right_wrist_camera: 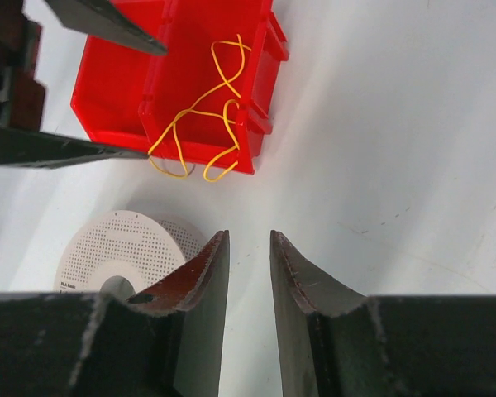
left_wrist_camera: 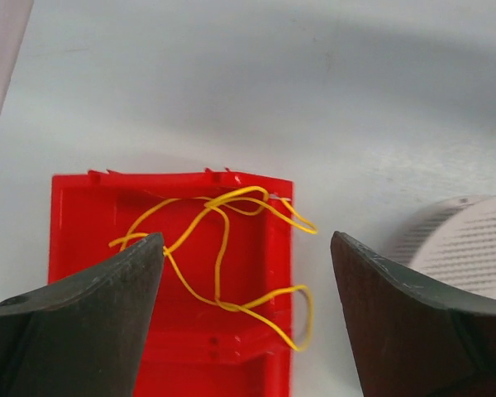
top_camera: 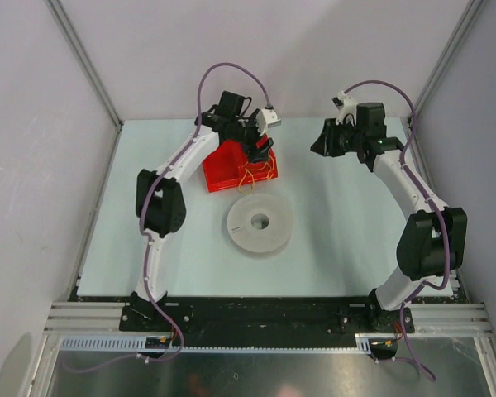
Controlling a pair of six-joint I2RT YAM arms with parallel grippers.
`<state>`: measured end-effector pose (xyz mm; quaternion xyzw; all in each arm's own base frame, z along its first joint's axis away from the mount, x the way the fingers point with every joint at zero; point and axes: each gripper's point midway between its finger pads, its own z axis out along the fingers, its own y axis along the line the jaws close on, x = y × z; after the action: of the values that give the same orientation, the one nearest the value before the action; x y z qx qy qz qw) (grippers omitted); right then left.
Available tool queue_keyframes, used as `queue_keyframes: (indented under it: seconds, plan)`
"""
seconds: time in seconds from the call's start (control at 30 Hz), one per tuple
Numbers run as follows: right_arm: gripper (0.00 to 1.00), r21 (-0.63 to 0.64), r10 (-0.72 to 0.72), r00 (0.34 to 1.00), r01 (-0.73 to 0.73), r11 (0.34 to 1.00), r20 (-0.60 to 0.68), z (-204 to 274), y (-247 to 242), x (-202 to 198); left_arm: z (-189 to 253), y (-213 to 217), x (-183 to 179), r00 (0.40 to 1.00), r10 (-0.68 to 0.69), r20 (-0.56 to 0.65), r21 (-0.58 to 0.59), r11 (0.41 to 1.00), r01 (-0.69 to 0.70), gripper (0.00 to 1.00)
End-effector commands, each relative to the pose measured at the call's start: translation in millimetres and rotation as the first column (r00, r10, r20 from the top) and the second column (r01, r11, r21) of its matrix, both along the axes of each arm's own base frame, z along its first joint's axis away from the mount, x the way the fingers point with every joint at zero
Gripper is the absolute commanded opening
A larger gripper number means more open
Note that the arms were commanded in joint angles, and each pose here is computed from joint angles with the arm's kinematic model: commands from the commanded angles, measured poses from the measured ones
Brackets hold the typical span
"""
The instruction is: Wrap the cables
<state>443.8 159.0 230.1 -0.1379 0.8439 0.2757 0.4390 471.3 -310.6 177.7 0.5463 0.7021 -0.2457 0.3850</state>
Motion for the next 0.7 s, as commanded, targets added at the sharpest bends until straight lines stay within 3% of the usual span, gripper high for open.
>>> queue_keyframes:
  seconds: [0.0,0.27,0.67]
  plan:
    - [0.31,0.034,0.008,1.0,-0.008,0.999,-0.003,11,-2,-10,13,-13,29,0.971,-0.131,0.199,0.014,0.991,0.131,0.85]
    - [0.32,0.04,0.017,1.0,-0.017,0.999,-0.01,9,-1,-12,-43,0,47,0.952,-0.194,0.238,0.169,0.973,0.156,0.78]
    - [0.32,0.043,0.023,0.999,-0.022,0.999,-0.03,0,0,-14,-84,22,65,0.946,-0.198,0.256,0.308,0.945,0.114,0.78]
